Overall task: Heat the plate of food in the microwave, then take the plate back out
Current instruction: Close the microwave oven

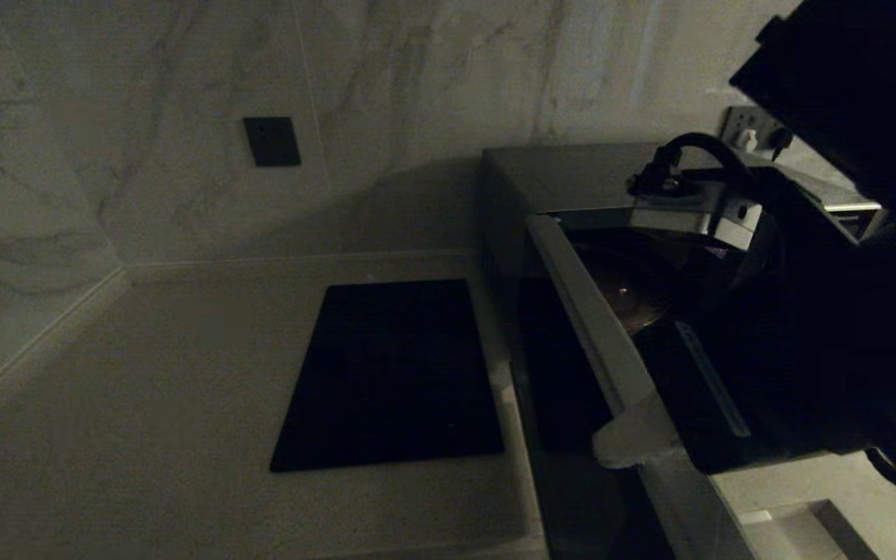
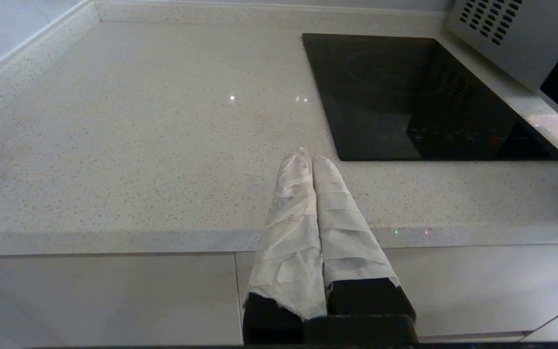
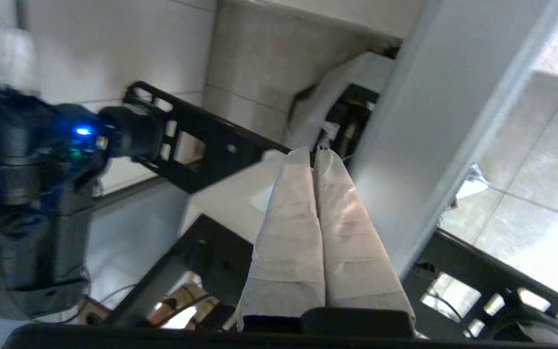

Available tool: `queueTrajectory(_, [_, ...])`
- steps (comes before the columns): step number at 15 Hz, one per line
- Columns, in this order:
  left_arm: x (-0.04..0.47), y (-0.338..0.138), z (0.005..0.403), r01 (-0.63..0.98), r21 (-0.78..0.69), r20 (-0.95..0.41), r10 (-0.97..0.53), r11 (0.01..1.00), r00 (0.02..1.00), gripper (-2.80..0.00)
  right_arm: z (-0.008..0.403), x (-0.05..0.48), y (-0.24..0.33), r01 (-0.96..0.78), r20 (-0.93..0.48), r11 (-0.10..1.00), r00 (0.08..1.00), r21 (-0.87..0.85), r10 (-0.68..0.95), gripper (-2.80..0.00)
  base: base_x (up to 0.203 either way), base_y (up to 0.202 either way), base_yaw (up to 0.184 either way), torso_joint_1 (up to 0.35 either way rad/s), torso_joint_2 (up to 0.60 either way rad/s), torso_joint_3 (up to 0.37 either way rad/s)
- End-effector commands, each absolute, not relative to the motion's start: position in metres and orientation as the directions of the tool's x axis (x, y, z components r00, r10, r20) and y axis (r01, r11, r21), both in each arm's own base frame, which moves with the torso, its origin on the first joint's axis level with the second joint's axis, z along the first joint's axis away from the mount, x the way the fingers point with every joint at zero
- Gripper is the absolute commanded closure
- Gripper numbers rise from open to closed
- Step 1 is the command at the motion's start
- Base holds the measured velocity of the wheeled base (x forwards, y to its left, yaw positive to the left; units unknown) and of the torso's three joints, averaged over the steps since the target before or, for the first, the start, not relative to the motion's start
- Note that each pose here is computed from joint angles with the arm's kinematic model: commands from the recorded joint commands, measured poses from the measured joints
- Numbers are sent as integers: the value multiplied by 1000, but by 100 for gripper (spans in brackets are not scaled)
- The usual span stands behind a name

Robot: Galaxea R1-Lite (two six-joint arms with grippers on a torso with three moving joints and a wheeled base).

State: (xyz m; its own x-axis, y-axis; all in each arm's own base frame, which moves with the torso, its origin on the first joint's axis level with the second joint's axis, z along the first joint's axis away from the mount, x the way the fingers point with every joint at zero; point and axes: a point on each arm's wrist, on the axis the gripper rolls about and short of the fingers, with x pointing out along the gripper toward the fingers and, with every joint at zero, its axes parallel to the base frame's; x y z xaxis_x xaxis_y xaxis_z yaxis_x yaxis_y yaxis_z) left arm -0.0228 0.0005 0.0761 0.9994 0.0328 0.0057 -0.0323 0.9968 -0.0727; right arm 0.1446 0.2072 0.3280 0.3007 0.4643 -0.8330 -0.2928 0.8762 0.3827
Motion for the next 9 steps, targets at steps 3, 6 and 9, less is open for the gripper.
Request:
queueTrajectory(3, [-23,1,76,-33,-74,5,34,997,999,0,322,148,203,-230,-870,927,336,296,361,0,0,0,0,0,0,0])
queueTrajectory(6, [-23,1,76,-33,-74,5,34,997,999,0,323,158,190,-124,-865,958,412,257,285,0,0,0,0,0,0,0])
queueTrajectory(9, [-23,1,76,-33,-74,5,34,997,999,0,322,174,170,36,-877,970,437,239,199,0,0,0,0,0,0,0])
